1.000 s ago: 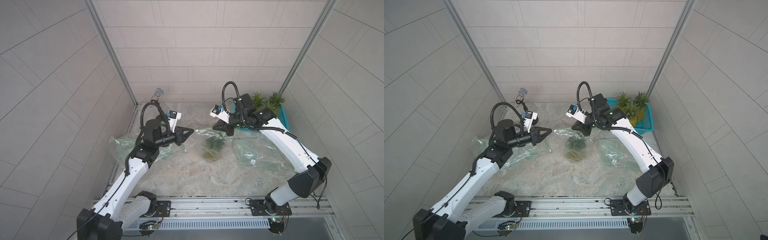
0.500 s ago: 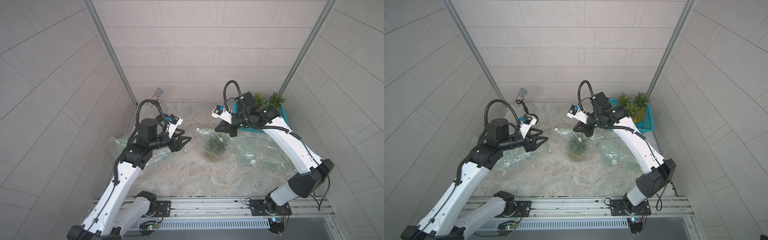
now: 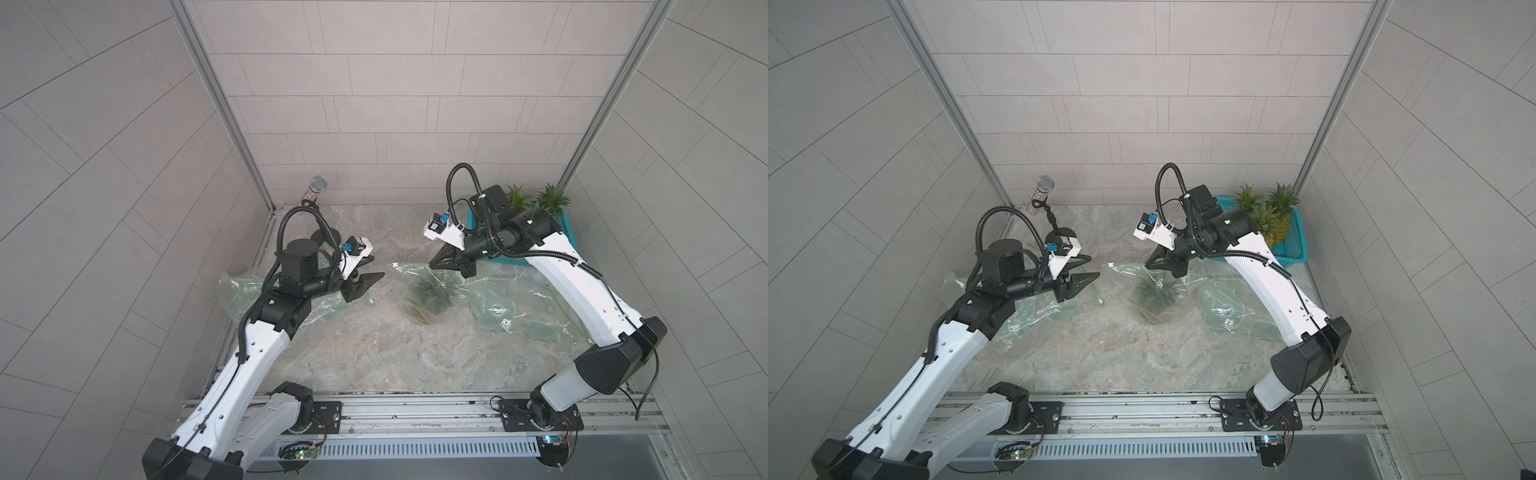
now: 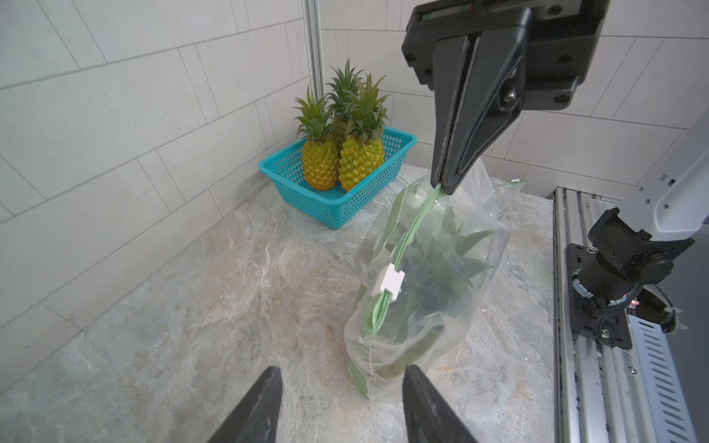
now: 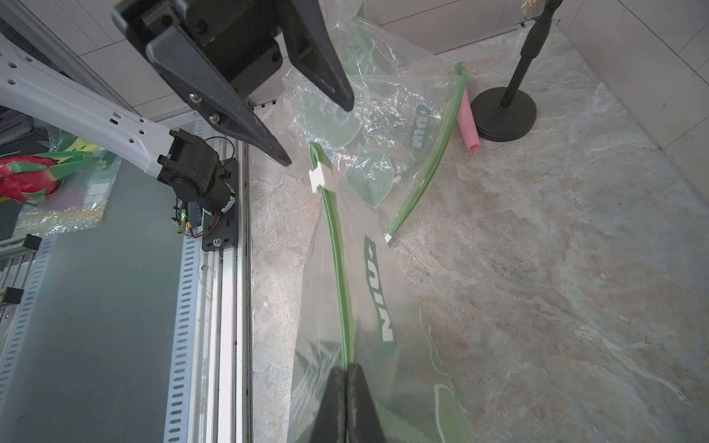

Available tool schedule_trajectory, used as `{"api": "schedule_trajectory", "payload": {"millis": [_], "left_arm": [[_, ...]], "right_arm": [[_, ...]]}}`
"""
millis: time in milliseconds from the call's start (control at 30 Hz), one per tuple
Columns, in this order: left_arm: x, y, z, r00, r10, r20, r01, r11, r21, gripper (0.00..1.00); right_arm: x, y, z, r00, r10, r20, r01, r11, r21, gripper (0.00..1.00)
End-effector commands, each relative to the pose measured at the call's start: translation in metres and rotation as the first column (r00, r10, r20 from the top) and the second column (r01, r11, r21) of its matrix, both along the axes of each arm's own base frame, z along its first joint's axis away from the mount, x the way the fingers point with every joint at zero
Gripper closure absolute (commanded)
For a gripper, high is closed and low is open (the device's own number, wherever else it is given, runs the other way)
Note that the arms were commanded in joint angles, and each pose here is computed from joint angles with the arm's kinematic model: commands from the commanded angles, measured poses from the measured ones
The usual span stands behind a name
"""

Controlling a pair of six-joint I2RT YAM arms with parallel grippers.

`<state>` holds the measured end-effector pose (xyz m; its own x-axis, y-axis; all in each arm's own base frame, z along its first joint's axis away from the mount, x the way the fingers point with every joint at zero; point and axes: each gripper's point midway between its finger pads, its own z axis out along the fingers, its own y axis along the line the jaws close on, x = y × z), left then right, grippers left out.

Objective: Open the zip-top bag and take out the pineapple
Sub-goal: Adjust the zipper food storage bag at the center of the board.

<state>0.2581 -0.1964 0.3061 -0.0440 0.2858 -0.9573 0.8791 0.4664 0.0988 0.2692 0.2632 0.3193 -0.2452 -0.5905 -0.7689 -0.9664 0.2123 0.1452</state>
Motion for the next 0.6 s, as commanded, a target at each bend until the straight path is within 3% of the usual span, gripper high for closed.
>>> {"api": "schedule_trajectory", "payload": {"millis": [0, 133, 200, 400, 567], "left_arm": [[-0.006, -0.009, 0.01, 0.98, -0.108, 0.166, 0.107, 0.994, 0.016, 0.45], [-0.009, -0.017, 0.01, 0.969, -0.171, 0.176, 0.173, 0.985, 0.002, 0.48], [-0.007, -0.019, 0.007, 0.967, -0.189, 0.169, 0.191, 0.982, 0.001, 0.59], [-0.008, -0.024, 0.005, 0.962, -0.224, 0.154, 0.229, 0.973, -0.014, 0.65], [-0.007, -0.024, 0.004, 0.963, -0.223, 0.154, 0.228, 0.973, -0.017, 0.81]], "right_arm": [[-0.008, 0.005, 0.013, 0.998, 0.055, 0.016, -0.055, 0.997, 0.045, 1.0], [-0.007, 0.006, 0.014, 0.998, 0.057, 0.014, -0.058, 0.997, 0.047, 1.0], [-0.008, 0.006, 0.015, 0.998, 0.06, 0.01, -0.061, 0.997, 0.048, 1.0], [-0.006, 0.006, 0.013, 0.998, 0.059, 0.012, -0.059, 0.997, 0.04, 1.0], [-0.006, 0.007, 0.012, 0.998, 0.062, 0.005, -0.062, 0.997, 0.04, 1.0]]}}
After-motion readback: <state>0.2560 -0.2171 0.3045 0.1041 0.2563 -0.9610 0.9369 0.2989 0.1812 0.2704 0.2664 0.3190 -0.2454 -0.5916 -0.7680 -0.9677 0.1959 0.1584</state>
